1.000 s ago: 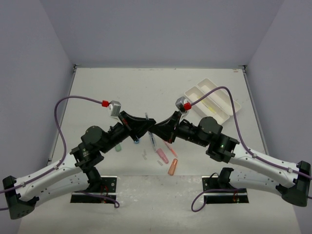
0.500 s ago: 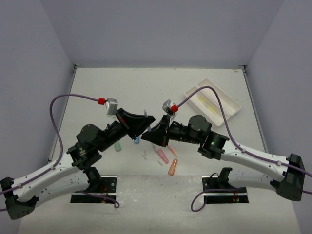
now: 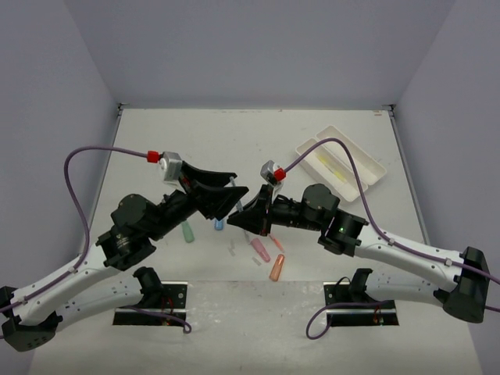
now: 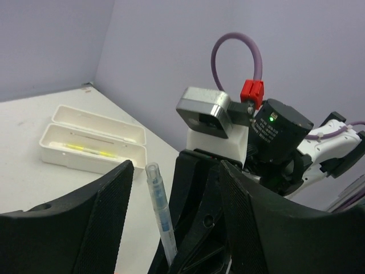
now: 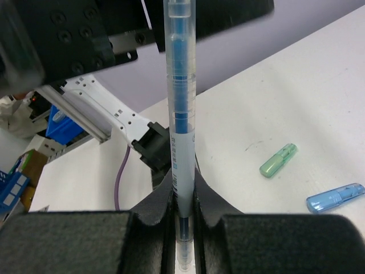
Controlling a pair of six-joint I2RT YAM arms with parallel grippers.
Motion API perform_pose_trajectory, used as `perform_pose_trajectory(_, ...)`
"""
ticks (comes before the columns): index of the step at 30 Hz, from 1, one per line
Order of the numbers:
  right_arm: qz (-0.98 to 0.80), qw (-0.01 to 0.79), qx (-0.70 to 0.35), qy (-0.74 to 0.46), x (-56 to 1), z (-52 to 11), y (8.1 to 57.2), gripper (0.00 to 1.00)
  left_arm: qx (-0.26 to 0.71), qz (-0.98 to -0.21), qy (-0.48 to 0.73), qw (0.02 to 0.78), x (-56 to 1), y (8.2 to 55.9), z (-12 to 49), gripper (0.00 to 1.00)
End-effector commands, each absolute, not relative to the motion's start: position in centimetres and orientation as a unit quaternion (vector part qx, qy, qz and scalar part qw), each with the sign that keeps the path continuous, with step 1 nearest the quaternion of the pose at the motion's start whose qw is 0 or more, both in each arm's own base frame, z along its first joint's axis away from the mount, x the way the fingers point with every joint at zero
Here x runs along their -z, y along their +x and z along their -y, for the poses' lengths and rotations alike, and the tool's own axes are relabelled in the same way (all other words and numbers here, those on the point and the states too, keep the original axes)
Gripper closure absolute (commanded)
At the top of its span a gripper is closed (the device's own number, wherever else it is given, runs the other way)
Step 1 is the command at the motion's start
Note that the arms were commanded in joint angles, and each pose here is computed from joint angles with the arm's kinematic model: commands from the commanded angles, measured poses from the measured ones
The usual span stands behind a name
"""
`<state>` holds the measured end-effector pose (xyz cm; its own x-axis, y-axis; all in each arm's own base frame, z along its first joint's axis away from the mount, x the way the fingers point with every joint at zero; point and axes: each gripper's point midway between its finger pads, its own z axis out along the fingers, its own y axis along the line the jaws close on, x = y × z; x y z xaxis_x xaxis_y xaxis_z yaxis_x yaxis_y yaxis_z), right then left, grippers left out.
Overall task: Sort the stationery into containers
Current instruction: Close the pen cap on the pen.
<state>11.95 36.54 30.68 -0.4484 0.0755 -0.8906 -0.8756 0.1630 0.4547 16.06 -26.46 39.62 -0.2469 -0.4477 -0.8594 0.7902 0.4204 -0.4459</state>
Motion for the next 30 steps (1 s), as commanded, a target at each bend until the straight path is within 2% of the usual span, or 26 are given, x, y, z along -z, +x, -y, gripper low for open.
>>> perform_pose_trajectory(1,-0.594,0.447,-0.581,-0.329,-34.3,-36.1,11.3,1.0,0.486,-0.59,0.137,0.63,-42.0,16.9,25.3,0.38)
perform_pose_trajectory(5,-0.59,0.452,-0.581,-0.332,-34.7,-35.9,11.2,1.0,0.485,-0.596,0.144,0.623,-41.8,17.1,25.9,0.46)
perform_pose_trajectory(8,-0.59,0.455,-0.579,-0.332,-35.0,-35.7,11.2,1.0,0.493,-0.597,0.147,0.615,-41.5,16.9,26.4,0.57)
perform_pose_trajectory(11,-0.588,0.458,-0.578,-0.333,-35.1,-35.5,11.2,1.0,0.497,-0.601,0.151,0.608,-41.3,16.9,26.8,0.75)
perform_pose_trajectory(13,-0.587,0.463,-0.576,-0.332,-35.4,-35.4,11.2,1.0,0.503,-0.603,0.154,0.6,-41.0,16.8,27.2,0.92)
perform_pose_trajectory(15,-0.586,0.469,-0.573,-0.328,-35.9,-35.3,11.4,1.0,0.51,-0.604,0.156,0.592,-40.6,16.6,27.5,1.0)
perform_pose_trajectory(24,-0.596,0.547,-0.513,-0.287,-40.8,-35.2,16.3,1.0,0.553,-0.625,0.172,0.523,-36.7,14.8,29.2,1.0)
perform_pose_trajectory(27,-0.574,0.583,-0.51,-0.267,-45.4,-33.9,19.0,1.0,0.561,-0.638,0.169,0.499,-34.4,14.4,29.5,1.0)
perform_pose_trajectory(28,-0.575,0.577,-0.512,-0.274,-45.1,-34.2,18.9,1.0,0.563,-0.643,0.166,0.492,-33.8,14.2,29.5,1.0)
perform_pose_trajectory(29,-0.558,0.592,-0.515,-0.271,-47.7,-33.6,19.3,1.0,0.571,-0.639,0.165,0.489,-33.7,14.0,29.6,1.0)
perform_pose_trajectory(30,-0.568,0.588,-0.504,-0.278,-47.4,-34.1,20.1,1.0,0.582,-0.637,0.169,0.477,-33.2,13.5,29.8,1.0)
